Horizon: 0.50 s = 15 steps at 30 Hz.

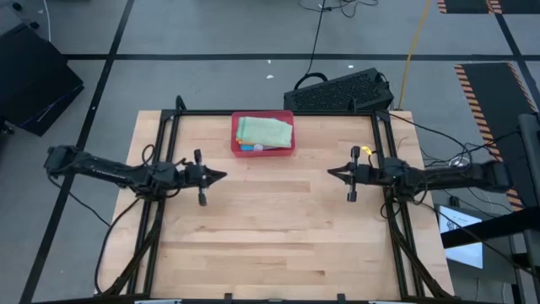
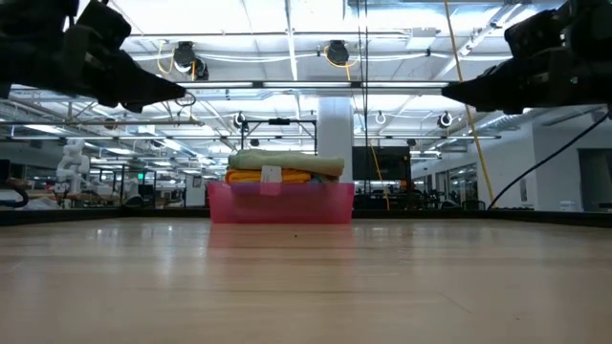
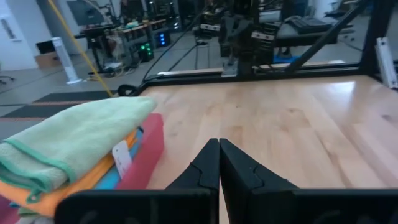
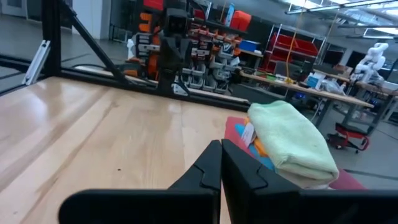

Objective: Fold microfiber towels
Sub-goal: Return to Home Position

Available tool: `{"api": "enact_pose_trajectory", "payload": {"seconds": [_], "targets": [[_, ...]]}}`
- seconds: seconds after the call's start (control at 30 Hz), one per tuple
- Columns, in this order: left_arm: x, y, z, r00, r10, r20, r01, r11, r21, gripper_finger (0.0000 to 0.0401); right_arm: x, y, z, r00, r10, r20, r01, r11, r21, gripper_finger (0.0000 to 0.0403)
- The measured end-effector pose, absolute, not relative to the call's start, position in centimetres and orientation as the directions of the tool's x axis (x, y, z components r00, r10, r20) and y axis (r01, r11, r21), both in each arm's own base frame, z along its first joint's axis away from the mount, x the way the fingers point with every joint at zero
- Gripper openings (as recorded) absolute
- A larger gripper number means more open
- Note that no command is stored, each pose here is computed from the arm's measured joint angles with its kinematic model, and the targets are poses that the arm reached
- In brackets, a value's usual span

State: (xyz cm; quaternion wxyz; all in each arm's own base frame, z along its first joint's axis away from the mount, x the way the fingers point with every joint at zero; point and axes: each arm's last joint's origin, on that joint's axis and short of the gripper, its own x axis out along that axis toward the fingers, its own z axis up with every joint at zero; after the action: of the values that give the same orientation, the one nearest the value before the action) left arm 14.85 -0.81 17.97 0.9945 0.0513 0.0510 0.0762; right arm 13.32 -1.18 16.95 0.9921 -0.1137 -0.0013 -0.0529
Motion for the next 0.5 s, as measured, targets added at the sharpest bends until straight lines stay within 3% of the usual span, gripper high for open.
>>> {"api": "enact_pose_trajectory", "payload": {"seconds": [0.5], "targets": [[13.7, -0.6, 17.8, 0.984, 0.124, -0.129, -0.108, 0.987, 0.121, 0.0008, 10.9, -0.8, 16.9, 0.999, -0.054, -0.006, 0.051, 0.976, -0.209, 0.0000]]}}
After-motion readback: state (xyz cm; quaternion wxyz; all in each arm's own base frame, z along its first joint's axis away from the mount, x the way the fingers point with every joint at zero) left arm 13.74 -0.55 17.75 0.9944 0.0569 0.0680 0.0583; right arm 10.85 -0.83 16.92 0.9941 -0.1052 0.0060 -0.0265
